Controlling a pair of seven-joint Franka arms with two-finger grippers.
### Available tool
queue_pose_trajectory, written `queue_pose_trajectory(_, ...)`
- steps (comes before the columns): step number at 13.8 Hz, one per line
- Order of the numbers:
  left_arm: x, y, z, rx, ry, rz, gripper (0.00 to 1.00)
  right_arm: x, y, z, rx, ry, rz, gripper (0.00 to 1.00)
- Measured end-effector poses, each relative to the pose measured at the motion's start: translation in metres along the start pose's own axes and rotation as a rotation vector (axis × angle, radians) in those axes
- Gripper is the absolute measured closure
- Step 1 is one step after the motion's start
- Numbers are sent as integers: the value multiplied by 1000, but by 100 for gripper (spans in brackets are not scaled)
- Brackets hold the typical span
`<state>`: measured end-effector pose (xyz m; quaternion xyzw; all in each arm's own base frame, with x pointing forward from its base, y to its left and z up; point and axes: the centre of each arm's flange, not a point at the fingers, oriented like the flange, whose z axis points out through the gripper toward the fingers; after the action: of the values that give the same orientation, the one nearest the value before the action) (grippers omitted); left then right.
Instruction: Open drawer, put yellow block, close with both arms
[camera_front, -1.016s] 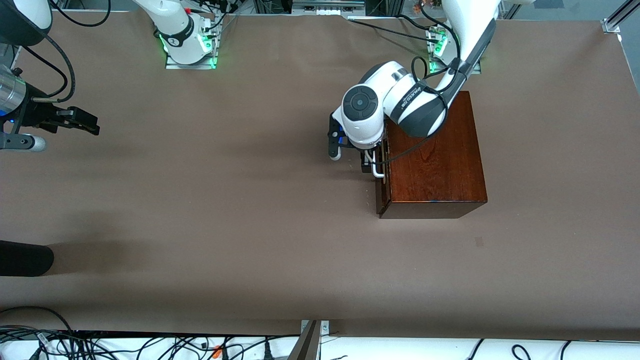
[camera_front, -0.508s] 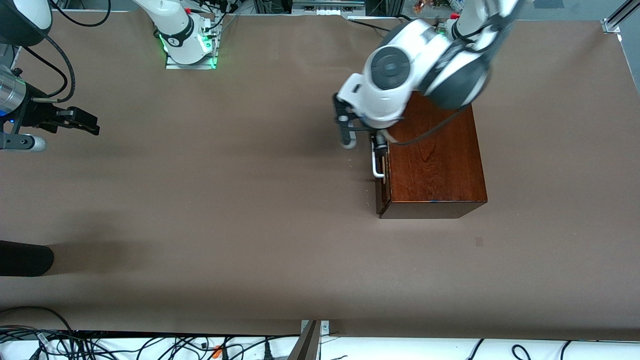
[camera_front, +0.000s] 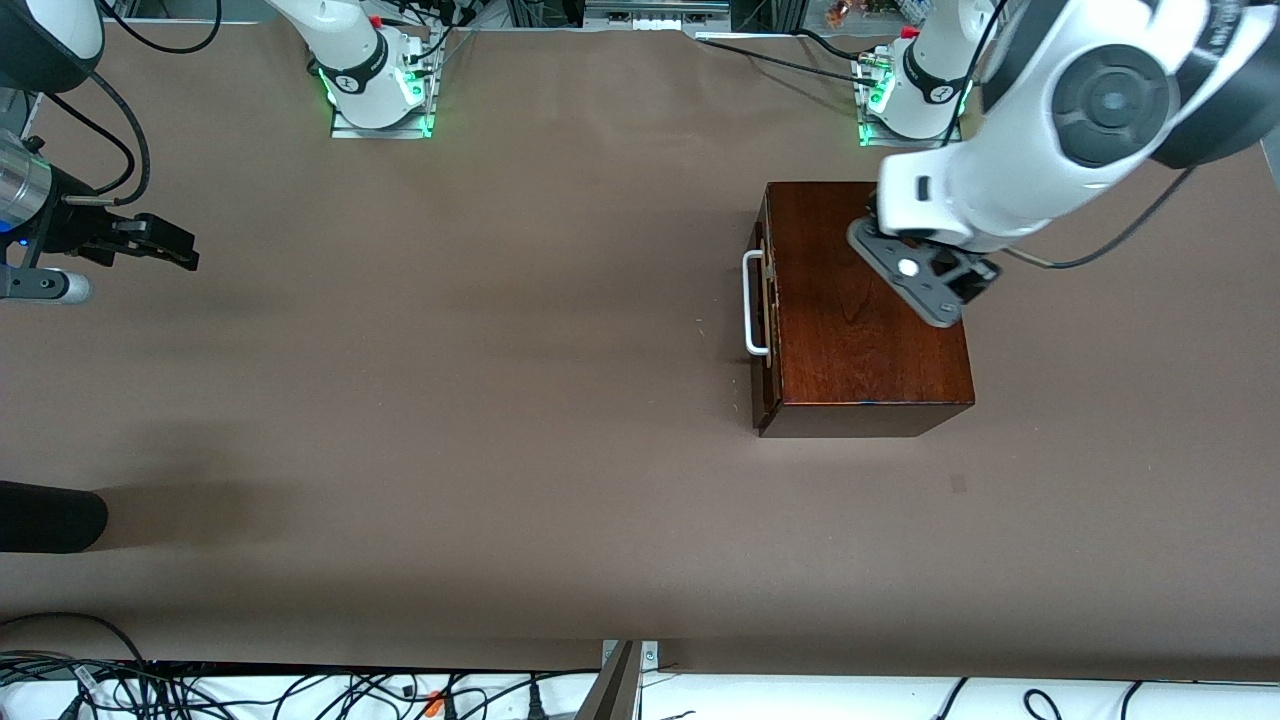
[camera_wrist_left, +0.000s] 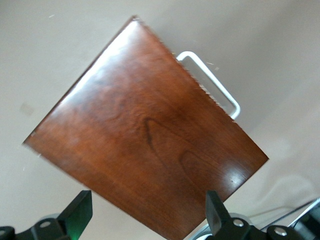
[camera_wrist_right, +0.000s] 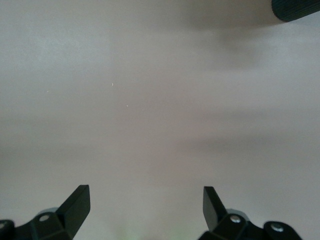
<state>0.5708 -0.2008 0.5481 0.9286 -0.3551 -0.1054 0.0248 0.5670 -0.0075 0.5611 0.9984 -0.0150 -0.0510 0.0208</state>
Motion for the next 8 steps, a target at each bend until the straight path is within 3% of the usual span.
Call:
queue_pose_trajectory(2,-20,-34,-10,14,20,-117,0,0,0,0,0,0,0,0)
queue_pose_trajectory(6,-72,-82,-39,88,184,-389,0,0,0,0,0,0,1,0)
queue_pose_trajectory(8,-94,-87,-43,89,221,-555,0,0,0,0,0,1,1,0)
